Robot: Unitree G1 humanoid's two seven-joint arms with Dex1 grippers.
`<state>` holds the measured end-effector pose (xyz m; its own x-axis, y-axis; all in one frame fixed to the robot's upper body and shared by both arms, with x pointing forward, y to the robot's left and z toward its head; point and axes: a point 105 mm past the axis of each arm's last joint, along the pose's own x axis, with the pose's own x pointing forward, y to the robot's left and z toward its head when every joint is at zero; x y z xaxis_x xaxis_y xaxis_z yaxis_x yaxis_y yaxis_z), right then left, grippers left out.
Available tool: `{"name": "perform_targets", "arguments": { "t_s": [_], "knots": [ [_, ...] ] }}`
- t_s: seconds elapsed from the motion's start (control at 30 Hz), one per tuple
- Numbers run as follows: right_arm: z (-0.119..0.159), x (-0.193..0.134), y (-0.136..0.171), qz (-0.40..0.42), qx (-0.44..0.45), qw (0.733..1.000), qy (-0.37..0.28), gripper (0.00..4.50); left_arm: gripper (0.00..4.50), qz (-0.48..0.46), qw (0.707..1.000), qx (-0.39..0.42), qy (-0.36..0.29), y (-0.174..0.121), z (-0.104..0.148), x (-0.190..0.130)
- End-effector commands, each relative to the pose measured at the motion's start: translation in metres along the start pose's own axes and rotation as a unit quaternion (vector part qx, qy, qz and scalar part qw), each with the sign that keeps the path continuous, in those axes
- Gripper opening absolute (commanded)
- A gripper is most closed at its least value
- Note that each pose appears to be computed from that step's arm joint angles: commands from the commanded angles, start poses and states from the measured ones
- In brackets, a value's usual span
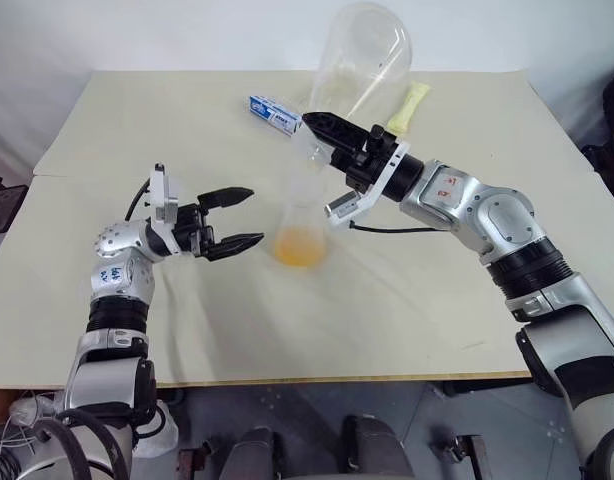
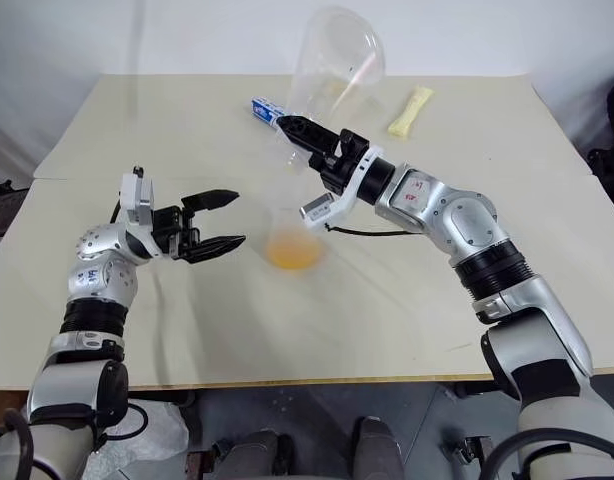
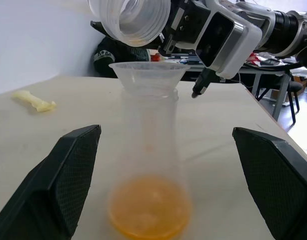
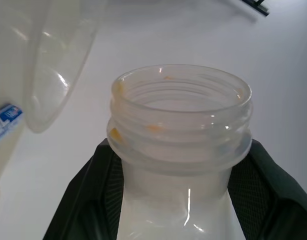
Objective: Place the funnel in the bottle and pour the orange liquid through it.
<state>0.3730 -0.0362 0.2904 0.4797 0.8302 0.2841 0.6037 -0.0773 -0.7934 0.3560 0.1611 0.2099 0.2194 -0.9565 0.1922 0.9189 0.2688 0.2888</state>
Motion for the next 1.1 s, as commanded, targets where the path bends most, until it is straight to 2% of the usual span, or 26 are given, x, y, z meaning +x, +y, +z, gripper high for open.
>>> {"name": "perform_targets", "arguments": {
  "t_s": [0.03, 0.13, 0.27, 0.33, 0.4, 0.43, 0.47, 0.5, 0.63, 0.7, 0.9, 1.0, 1.1],
  "knots": [
    [-0.013, -0.005, -0.01, -0.023, 0.057, 0.997, 0.041, 2.44, 4.5, 0.009, 1.0, 0.025, -0.002, 0.005, 0.01, -0.002],
    [-0.019, -0.009, -0.016, -0.043, 0.128, 0.988, 0.068, 2.44, 4.5, 0.012, 1.0, 0.027, -0.002, 0.006, 0.011, -0.003],
    [-0.047, -0.019, -0.024, -0.075, 0.268, 0.948, 0.151, 2.44, 4.5, 0.015, 1.0, 0.027, -0.001, 0.005, 0.011, -0.004],
    [-0.069, -0.032, -0.014, -0.074, 0.368, 0.902, 0.212, 2.44, 4.5, 0.02, 0.999, 0.026, 0.001, 0.006, 0.01, -0.005],
    [-0.082, -0.043, -0.007, -0.07, 0.436, 0.863, 0.245, 2.44, 4.5, 0.023, 0.999, 0.026, 0.004, 0.006, 0.009, -0.006],
    [-0.092, -0.053, -0.002, -0.079, 0.482, 0.83, 0.269, 2.44, 4.5, 0.024, 0.999, 0.025, 0.005, 0.006, 0.009, -0.006],
    [-0.105, -0.068, 0.009, -0.086, 0.549, 0.777, 0.297, 2.44, 4.5, 0.028, 0.999, 0.02, 0.011, 0.006, 0.007, -0.007],
    [-0.112, -0.078, 0.018, -0.09, 0.596, 0.735, 0.31, 2.44, 4.5, 0.031, 0.999, 0.017, 0.016, 0.006, 0.005, -0.007],
    [-0.139, -0.121, 0.044, -0.129, 0.673, 0.627, 0.37, 2.44, 4.5, 0.05, 0.998, 0.026, 0.028, 0.008, 0.001, -0.008],
    [-0.142, -0.133, 0.055, -0.136, 0.701, 0.59, 0.377, 2.44, 4.5, 0.059, 0.998, 0.016, 0.025, 0.009, 0.001, -0.009],
    [-0.141, -0.148, 0.076, -0.148, 0.727, 0.545, 0.392, 2.44, 4.5, 0.108, 0.994, -0.008, 0.025, 0.018, 0.004, -0.013],
    [-0.138, -0.149, 0.079, -0.154, 0.734, 0.535, 0.388, 2.44, 4.5, 0.126, 0.991, -0.024, 0.028, 0.021, 0.006, -0.015],
    [-0.136, -0.151, 0.078, -0.156, 0.735, 0.535, 0.386, 3.44, 4.5, 0.13, 0.991, -0.035, 0.015, 0.019, 0.012, -0.016]
  ]
}}
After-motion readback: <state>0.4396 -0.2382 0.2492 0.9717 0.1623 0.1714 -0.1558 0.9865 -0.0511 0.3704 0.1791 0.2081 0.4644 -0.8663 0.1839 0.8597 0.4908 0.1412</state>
